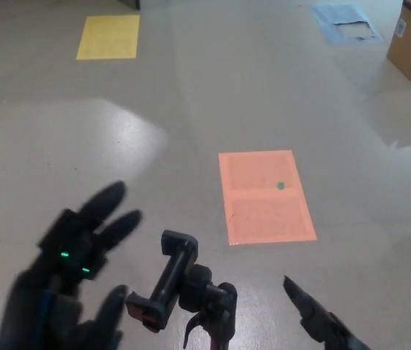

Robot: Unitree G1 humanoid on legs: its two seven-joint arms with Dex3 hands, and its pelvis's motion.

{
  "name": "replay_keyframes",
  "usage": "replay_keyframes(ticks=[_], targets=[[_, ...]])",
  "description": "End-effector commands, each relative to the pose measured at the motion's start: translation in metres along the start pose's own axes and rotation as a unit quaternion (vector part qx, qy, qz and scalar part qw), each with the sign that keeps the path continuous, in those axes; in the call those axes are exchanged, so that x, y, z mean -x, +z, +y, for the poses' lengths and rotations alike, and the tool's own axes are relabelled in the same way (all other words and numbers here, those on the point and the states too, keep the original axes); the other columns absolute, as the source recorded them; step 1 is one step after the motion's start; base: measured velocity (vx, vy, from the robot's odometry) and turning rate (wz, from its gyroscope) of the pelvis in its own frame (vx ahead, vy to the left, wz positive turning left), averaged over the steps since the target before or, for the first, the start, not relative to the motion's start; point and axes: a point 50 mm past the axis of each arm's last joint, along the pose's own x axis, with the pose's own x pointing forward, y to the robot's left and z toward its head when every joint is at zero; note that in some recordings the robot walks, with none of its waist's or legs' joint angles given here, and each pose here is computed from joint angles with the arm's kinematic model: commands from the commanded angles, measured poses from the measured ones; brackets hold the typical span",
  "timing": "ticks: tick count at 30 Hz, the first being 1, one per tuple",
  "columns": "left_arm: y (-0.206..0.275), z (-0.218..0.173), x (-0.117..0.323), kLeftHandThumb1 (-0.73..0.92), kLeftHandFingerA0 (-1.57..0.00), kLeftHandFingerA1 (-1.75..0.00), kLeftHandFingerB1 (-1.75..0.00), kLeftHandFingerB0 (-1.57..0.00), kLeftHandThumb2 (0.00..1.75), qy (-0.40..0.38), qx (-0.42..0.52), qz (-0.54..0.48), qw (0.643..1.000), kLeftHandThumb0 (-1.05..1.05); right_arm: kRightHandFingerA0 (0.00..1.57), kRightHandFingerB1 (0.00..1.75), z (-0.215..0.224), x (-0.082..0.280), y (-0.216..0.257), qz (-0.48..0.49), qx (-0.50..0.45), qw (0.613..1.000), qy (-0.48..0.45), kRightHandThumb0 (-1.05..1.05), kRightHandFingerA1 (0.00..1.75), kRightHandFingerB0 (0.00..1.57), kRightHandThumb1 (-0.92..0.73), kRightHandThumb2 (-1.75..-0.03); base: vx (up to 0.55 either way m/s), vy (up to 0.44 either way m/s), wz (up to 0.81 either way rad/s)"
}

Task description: A phone stand is kept on the floor and the robot uses both its hands to grab it and uses its left hand to extend the phone stand by pulling it upwards

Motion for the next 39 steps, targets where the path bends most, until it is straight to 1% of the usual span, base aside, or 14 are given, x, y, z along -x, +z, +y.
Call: replay_keyframes(ticks=[1, 11, 15, 16, 20, 23, 24, 29, 30, 31, 32, 35, 36, 39], targets=[[-0.011, -0.015, 0.001, 0.84, -0.23, -0.38, -0.29, -0.19, 0.65, -0.009, 0.047, 0.044, 0.998, -0.83, 0.00, 0.05, 0.005, -0.008, -0.003, 0.025, 0.024, 0.999, 0.013, -1.05, 0.06, 0.00, -0.68, -1.12, 0.00, 0.000, 0.00], [-0.027, -0.049, 0.009, 0.82, -0.21, -0.38, -0.27, -0.18, 0.66, -0.058, 0.090, 0.088, 0.990, -0.86, 0.00, 0.06, 0.015, -0.013, 0.003, 0.024, 0.036, 0.999, 0.019, -1.05, 0.09, 0.00, -0.69, -1.09, 0.00, 0.000, 0.00], [-0.033, -0.063, 0.019, 0.82, -0.21, -0.37, -0.28, -0.16, 0.66, -0.093, 0.100, 0.114, 0.984, -0.83, 0.00, 0.00, 0.016, -0.014, 0.003, 0.023, 0.026, 0.999, 0.016, -0.96, 0.07, 0.00, -0.62, -0.97, 0.00, 0.000, 0.00], [-0.034, -0.066, 0.021, 0.65, -0.16, -0.48, -0.41, -0.08, 1.01, -0.103, 0.096, 0.119, 0.983, -0.83, 0.00, 0.07, 0.017, -0.015, 0.003, 0.021, 0.022, 0.999, 0.018, -1.05, 0.11, 0.00, -0.67, -1.06, 0.00, 0.000, 0.00], [-0.034, -0.068, 0.023, 0.65, -0.17, -0.48, -0.42, -0.08, 1.02, -0.107, 0.088, 0.122, 0.983, -0.83, 0.00, 0.06, 0.018, -0.015, 0.002, 0.023, 0.016, 0.999, 0.020, -1.05, 0.10, 0.00, -0.67, -1.06, 0.00, 0.000, 0.00], [-0.035, -0.068, 0.023, 0.65, -0.13, -0.48, -0.42, -0.08, 1.00, -0.106, 0.087, 0.118, 0.984, -0.81, 0.00, 0.03, 0.019, -0.013, 0.000, 0.024, 0.018, 0.999, 0.020, -1.05, 0.09, 0.00, -0.63, -1.00, 0.00, 0.000, 0.00], [-0.031, -0.067, 0.022, 0.65, -0.12, -0.48, -0.41, -0.08, 0.99, -0.104, 0.087, 0.116, 0.984, -0.81, 0.00, 0.06, 0.020, -0.013, -0.003, 0.025, 0.022, 0.999, 0.023, -0.96, 0.12, 0.00, -0.56, -0.95, 0.00, 0.000, 0.00], [-0.025, -0.068, 0.020, 0.63, -0.11, -0.46, -0.40, -0.08, 0.97, -0.104, 0.091, 0.118, 0.983, -0.81, 0.00, 0.08, 0.022, -0.015, -0.005, 0.023, 0.032, 0.999, 0.026, -0.98, 0.13, 0.00, -0.56, -0.98, 0.00, 0.000, 0.00], [-0.018, -0.070, 0.017, 0.78, -0.17, -0.37, -0.26, -0.15, 0.64, -0.107, 0.100, 0.120, 0.982, -0.79, 0.00, 0.03, 0.022, -0.017, -0.006, 0.022, 0.044, 0.998, 0.030, -1.05, 0.09, 0.00, -0.61, -0.99, 0.00, 0.000, 0.00], [-0.015, -0.072, 0.015, 0.78, -0.17, -0.37, -0.26, -0.15, 0.64, -0.110, 0.106, 0.120, 0.981, -0.79, 0.00, 0.03, 0.022, -0.018, -0.007, 0.021, 0.049, 0.998, 0.034, -1.05, 0.09, 0.00, -0.61, -0.99, 0.00, 0.000, 0.00], [-0.011, -0.074, 0.013, 0.75, -0.18, -0.38, -0.28, -0.17, 0.63, -0.113, 0.115, 0.117, 0.980, -0.77, 0.00, 0.12, 0.023, -0.019, -0.007, 0.024, 0.045, 0.998, 0.032, -0.91, 0.20, 0.00, -0.53, -0.94, 0.00, 0.000, 0.00], [-0.009, -0.075, 0.012, 0.75, -0.18, -0.38, -0.28, -0.17, 0.63, -0.114, 0.119, 0.118, 0.979, -0.77, 0.00, 0.12, 0.024, -0.020, -0.007, 0.025, 0.043, 0.998, 0.031, -0.91, 0.20, 0.00, -0.53, -0.94, 0.00, 0.000, 0.00], [-0.001, -0.082, 0.003, 0.54, -0.48, -0.59, -0.60, -0.73, 0.57, -0.105, 0.100, 0.102, 0.984, -0.51, 0.53, 0.88, 0.028, -0.021, -0.005, 0.020, 0.003, 1.000, 0.005, -0.46, 0.99, 0.56, -0.49, -0.89, 0.00, 0.000, 0.00], [0.003, -0.085, -0.001, 0.54, -0.48, -0.59, -0.60, -0.73, 0.57, -0.099, 0.091, 0.097, 0.986, -0.51, 0.53, 0.88, 0.029, -0.022, -0.005, 0.017, -0.014, 1.000, -0.007, -0.46, 0.99, 0.56, -0.49, -0.89, 0.00, 0.000, 0.00]])
